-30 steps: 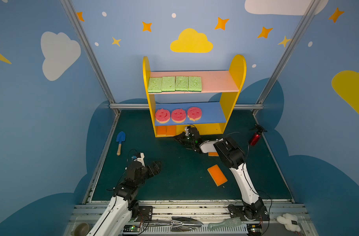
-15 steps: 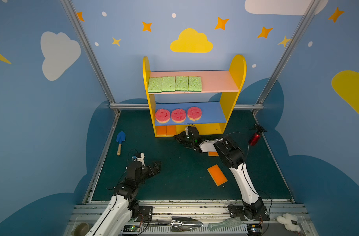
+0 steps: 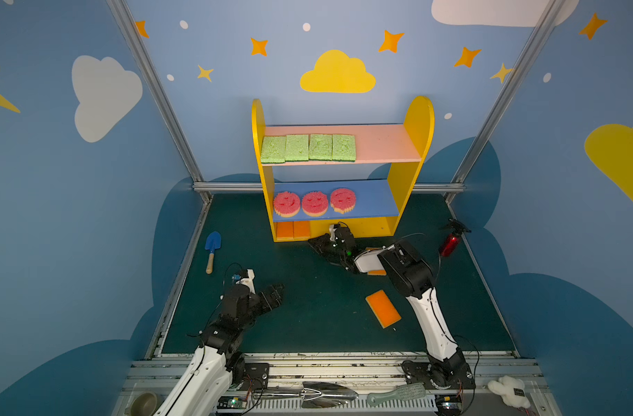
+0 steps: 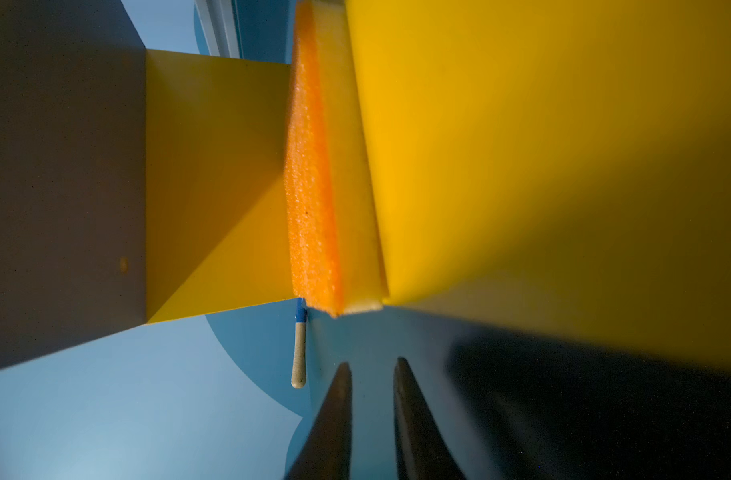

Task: Place and organize the cleaning sponges onto the shelf
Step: 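Open the right gripper and withdraw it from the shelf base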

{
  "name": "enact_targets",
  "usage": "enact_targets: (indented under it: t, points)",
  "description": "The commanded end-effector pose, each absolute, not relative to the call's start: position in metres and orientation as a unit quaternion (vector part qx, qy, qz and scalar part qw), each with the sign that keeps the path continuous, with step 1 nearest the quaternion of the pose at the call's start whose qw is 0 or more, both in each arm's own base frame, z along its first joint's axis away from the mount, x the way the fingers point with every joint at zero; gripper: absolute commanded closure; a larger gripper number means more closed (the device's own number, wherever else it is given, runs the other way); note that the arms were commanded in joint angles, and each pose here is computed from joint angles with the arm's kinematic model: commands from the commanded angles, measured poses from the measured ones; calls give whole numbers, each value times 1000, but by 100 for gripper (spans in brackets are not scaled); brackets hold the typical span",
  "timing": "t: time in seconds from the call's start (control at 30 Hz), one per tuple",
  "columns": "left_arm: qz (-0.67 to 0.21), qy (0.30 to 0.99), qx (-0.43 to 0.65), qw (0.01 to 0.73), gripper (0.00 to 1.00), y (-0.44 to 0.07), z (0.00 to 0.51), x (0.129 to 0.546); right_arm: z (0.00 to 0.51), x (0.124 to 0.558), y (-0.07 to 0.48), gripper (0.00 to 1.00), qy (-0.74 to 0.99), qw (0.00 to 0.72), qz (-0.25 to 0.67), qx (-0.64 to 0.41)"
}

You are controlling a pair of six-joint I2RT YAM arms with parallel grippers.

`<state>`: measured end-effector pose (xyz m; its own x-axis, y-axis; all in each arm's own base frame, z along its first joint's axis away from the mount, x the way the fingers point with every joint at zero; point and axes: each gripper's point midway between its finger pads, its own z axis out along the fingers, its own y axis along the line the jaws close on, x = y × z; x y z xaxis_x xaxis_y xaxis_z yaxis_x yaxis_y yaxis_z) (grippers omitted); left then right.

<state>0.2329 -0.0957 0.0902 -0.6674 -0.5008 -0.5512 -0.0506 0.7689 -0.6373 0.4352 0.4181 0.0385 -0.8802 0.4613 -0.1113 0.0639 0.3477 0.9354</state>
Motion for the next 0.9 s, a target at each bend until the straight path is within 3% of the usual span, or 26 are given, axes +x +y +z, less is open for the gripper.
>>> enact_targets:
  t: [0.0, 0.4, 0.67, 0.87]
  points:
    - [-313, 861, -138, 376, 0, -103, 101, 235, 47, 420, 406, 71, 810, 197, 535, 140]
    - [-358, 871, -79, 327, 7, -161, 102, 251, 117, 362, 348, 60, 828, 210, 515, 64]
    - [-378, 883, -12, 277, 11, -245, 95, 279, 128, 328, 236, 57, 827, 193, 514, 125]
    - [-379, 889, 35, 254, 11, -312, 87, 304, 150, 308, 170, 49, 807, 208, 526, 169]
